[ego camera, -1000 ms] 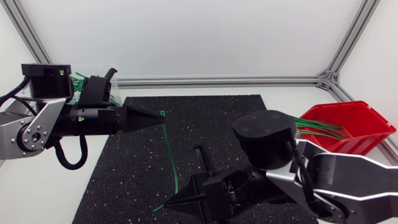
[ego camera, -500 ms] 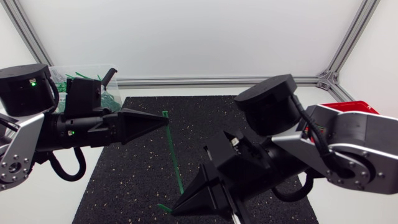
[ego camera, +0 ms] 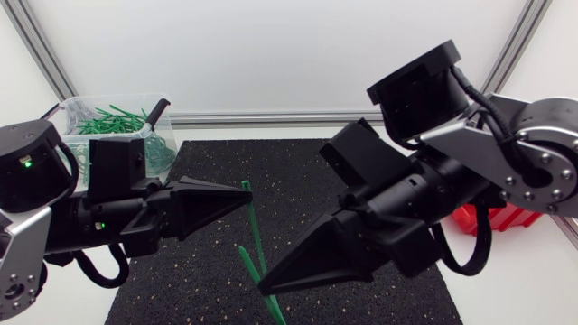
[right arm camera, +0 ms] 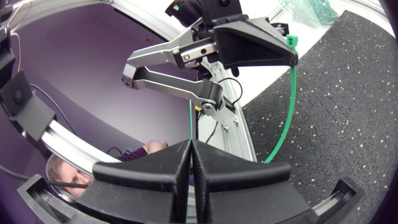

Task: Take a green cable tie from the red box, thread the tail through the head to close it, then place it in the transparent bin on the left.

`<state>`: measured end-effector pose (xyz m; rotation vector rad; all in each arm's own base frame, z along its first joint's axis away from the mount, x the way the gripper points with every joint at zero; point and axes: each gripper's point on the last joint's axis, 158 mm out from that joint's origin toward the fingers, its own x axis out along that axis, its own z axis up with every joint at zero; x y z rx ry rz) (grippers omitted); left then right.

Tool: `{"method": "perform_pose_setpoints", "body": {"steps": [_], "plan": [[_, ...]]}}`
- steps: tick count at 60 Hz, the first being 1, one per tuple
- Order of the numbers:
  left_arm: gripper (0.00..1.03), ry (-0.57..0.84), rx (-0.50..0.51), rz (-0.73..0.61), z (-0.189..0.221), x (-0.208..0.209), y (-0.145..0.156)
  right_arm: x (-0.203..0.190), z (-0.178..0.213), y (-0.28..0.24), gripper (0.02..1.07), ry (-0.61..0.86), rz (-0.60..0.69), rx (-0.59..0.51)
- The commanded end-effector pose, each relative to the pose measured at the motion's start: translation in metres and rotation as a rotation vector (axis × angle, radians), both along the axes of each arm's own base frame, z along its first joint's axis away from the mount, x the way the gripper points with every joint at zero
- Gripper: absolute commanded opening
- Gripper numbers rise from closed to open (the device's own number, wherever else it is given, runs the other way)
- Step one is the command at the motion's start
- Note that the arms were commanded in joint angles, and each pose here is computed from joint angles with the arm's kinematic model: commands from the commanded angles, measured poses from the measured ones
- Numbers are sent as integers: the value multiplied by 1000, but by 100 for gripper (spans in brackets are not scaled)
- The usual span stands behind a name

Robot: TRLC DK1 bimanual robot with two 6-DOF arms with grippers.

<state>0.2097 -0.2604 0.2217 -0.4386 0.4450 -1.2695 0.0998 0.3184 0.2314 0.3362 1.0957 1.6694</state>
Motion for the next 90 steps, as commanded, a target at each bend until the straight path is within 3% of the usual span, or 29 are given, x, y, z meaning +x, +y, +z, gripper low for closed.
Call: {"method": "perform_pose_setpoints", "body": {"steps": [1,15,41,70,90], "plan": [[4,14,-25,-4,5,-7,-1,0,25,-1,8,82,-33,0],[4,-13,-49,-5,19,-17,-7,6,48,-2,8,281,-115,-57],[4,-59,-75,12,30,-26,-9,24,76,6,8,463,-200,-78],[4,-128,-104,45,43,-31,-7,61,46,9,8,616,-293,-152],[4,-132,-103,66,43,-26,-4,58,40,10,8,634,-281,-167]]}}
